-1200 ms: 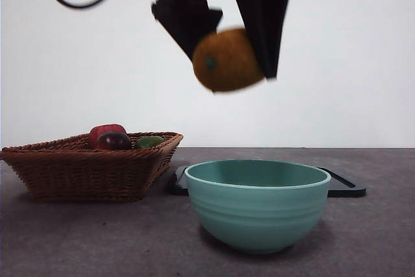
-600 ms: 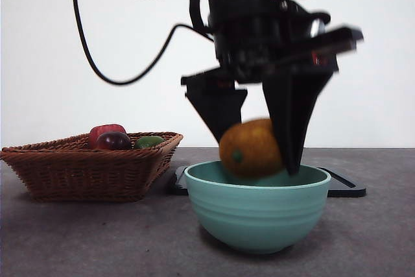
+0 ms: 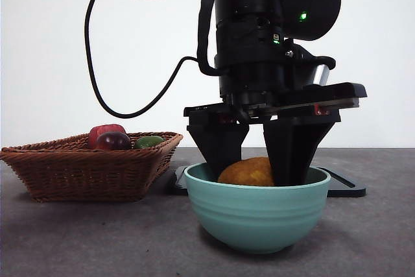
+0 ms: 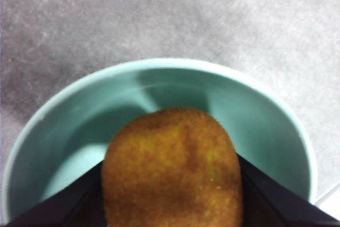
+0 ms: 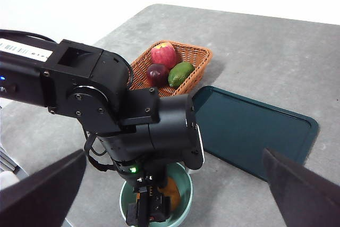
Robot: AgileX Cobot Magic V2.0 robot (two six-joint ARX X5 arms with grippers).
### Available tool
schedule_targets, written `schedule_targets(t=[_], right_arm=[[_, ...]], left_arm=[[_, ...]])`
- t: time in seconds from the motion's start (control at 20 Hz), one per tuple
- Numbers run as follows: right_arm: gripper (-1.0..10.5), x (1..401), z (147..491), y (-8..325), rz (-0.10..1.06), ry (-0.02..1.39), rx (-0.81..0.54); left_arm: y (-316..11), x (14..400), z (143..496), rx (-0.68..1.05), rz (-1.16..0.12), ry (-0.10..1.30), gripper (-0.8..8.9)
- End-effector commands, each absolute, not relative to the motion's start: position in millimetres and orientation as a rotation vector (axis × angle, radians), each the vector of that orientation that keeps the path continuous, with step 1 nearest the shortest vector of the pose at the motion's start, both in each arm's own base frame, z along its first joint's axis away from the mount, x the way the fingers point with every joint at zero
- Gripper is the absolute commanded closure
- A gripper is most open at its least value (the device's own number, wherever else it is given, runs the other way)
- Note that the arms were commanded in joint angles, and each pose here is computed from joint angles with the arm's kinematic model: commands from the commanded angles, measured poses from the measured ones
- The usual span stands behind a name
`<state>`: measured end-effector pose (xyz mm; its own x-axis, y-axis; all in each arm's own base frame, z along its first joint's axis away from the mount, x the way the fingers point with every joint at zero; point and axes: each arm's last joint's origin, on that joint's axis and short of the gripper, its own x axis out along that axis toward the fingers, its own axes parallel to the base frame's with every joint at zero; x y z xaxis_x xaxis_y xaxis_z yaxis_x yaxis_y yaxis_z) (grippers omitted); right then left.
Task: Pick up the wifruite, put it on the bowl, pick up the plate, put it on desk
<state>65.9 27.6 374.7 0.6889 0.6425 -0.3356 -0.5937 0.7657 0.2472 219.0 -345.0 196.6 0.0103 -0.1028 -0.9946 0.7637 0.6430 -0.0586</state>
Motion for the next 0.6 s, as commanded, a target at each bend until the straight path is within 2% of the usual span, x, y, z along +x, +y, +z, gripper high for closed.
schedule_targets(t=[0.05,0.45,0.5,0.6], right_arm=[[2.9,64.4,380.4,27.6,0.699,0.402,0.129],[2.9,64.4,380.4,27.6,0.7,0.402,0.13],[2.9,64.4,380.4,27.6,0.7,0.402,0.13],[2.9,64.4,380.4,27.6,0.7,0.402,0.13]], left_arm=[[-351.7,218.5,185.2,0.634,-0.753,1.421,6.0],[-351.8,218.9,179.6,0.65,-0.749,1.44,5.94],[-351.4,219.2,179.6,0.65,-0.747,1.442,5.63],[-351.1,219.0,179.7,0.652,-0.746,1.445,3.9]])
